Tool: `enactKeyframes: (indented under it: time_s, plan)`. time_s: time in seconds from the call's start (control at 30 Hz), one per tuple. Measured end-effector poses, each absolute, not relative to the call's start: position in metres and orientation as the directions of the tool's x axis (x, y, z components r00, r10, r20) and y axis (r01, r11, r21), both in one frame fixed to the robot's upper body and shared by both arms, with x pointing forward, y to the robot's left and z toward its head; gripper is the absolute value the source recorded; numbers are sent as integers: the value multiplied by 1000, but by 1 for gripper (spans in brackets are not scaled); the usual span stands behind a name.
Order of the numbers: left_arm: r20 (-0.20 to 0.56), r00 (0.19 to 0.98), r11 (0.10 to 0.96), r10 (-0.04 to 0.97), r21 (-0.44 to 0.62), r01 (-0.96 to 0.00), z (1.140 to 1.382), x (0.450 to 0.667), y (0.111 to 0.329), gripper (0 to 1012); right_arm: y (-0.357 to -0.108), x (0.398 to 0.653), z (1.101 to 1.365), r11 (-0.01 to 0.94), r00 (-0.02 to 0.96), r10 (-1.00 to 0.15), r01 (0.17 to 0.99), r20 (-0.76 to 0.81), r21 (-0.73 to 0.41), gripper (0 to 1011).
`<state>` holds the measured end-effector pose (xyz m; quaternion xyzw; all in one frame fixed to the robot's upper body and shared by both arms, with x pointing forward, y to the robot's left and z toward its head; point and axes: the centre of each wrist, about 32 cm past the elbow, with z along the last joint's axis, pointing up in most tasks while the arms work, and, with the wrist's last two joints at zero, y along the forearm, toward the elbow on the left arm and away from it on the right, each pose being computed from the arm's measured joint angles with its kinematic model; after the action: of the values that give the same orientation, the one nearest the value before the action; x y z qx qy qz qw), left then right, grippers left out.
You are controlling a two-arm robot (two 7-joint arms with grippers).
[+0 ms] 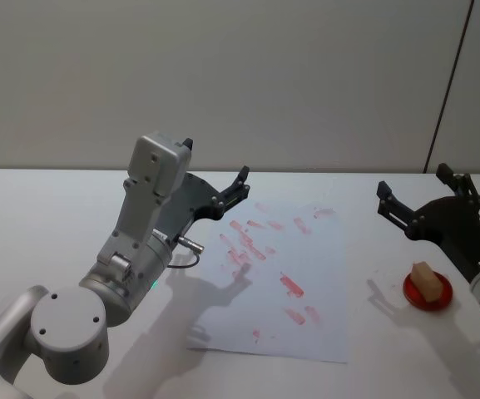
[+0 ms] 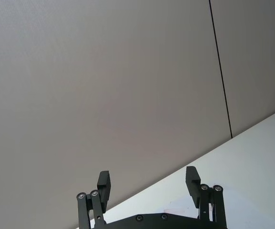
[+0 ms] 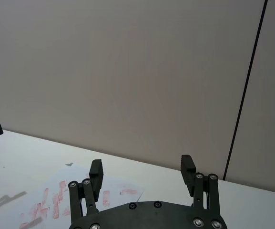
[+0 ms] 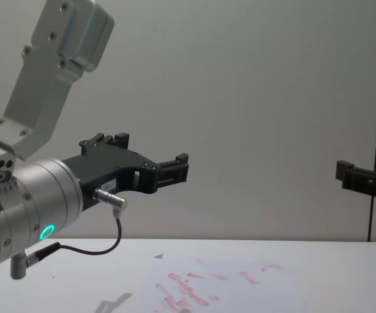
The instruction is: Use the one hand to pick up the stamp and affix it onto the A4 paper.
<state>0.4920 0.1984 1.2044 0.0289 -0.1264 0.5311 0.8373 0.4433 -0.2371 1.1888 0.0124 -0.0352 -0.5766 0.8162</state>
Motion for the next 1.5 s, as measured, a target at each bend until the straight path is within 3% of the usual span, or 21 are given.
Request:
enactKeyframes:
  time_s: [1.5]
  plan:
    - [242, 404, 434, 882, -86, -897, 1204, 492, 198, 1002, -237, 443, 1189, 335, 333, -942, 940, 43, 60, 1001]
